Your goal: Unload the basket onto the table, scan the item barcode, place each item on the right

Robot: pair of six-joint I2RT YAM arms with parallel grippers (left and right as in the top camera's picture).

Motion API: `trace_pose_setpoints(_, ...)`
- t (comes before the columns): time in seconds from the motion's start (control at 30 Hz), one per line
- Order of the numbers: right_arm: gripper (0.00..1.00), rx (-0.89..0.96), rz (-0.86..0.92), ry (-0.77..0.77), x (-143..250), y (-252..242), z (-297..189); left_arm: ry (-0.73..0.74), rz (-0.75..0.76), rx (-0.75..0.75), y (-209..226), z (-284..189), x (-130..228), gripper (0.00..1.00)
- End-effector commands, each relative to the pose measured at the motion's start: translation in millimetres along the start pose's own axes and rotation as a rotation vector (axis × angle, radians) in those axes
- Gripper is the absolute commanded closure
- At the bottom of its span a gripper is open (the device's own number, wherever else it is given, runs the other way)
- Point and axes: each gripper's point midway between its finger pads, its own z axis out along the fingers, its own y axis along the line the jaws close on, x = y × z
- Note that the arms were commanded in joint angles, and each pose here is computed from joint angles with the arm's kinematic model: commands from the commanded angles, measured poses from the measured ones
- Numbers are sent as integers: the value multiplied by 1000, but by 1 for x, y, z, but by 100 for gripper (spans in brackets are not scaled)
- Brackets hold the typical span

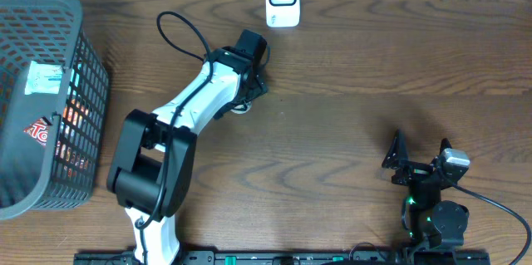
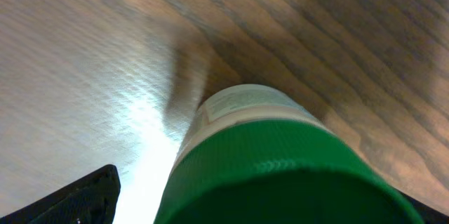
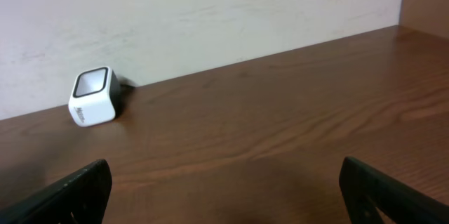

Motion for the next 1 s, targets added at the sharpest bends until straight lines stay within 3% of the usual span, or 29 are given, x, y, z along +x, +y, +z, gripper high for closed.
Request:
trace_pose_setpoints(0.0, 1, -12, 1, 3, 1, 3, 0, -129, 19, 84, -8, -54, -33, 1)
trace_pose_setpoints(0.33, 1, -12, 1, 3, 1, 3, 0, -407, 62, 316, 20, -200, -76, 4)
trace_pose_setpoints(0.37, 1, -12, 1, 3, 1, 3, 0, -448, 50, 335, 30, -218, -81, 11)
trace_pose_setpoints(0.43, 1, -12, 1, 3, 1, 3, 0, -524, -5, 335, 56, -246, -91, 62)
trace_pose_setpoints(0.47, 1, -12, 1, 3, 1, 3, 0, -582, -51, 317, 77, -263, -98, 79)
trace_pose_setpoints(0.5, 1, -12, 1, 3, 1, 3, 0, -633, -92, 298, 96, -277, -103, 81)
trace_pose_setpoints(0.53, 1, -12, 1, 3, 1, 3, 0, -686, -136, 277, 115, -291, -108, 74)
trace_pose_setpoints(0.6, 1, -12, 1, 3, 1, 3, 0, -798, -234, 224, 158, -319, -115, 15)
trace_pose_setpoints(0.63, 1, -11, 1, 3, 1, 3, 0, -845, -266, 195, 176, -331, -116, 9)
trace_pose_setpoints(0.67, 1, -12, 1, 3, 1, 3, 0, -887, -291, 162, 193, -341, -116, 10)
trace_pose_setpoints(0.7, 1, -12, 1, 3, 1, 3, 0, -926, -322, 122, 212, -351, -116, 20)
trace_pose_setpoints(0.77, 1, -12, 1, 3, 1, 3, 0, -997, -413, 22, 250, -367, -112, 62)
trace_pose_setpoints(0.83, 1, -12, 1, 3, 1, 3, 0, -1048, -505, -91, 287, -378, -106, 92)
trace_pose_setpoints(0.9, 1, -12, 1, 3, 1, 3, 0, -1084, -592, -200, 319, -386, -100, 92)
trace_pose_setpoints(0.93, 1, -12, 1, 3, 1, 3, 0, -1091, -620, -231, 329, -388, -99, 73)
trace_pose_setpoints(0.97, 1, -12, 1, 3, 1, 3, 0, -1092, -642, -254, 337, -388, -98, 37)
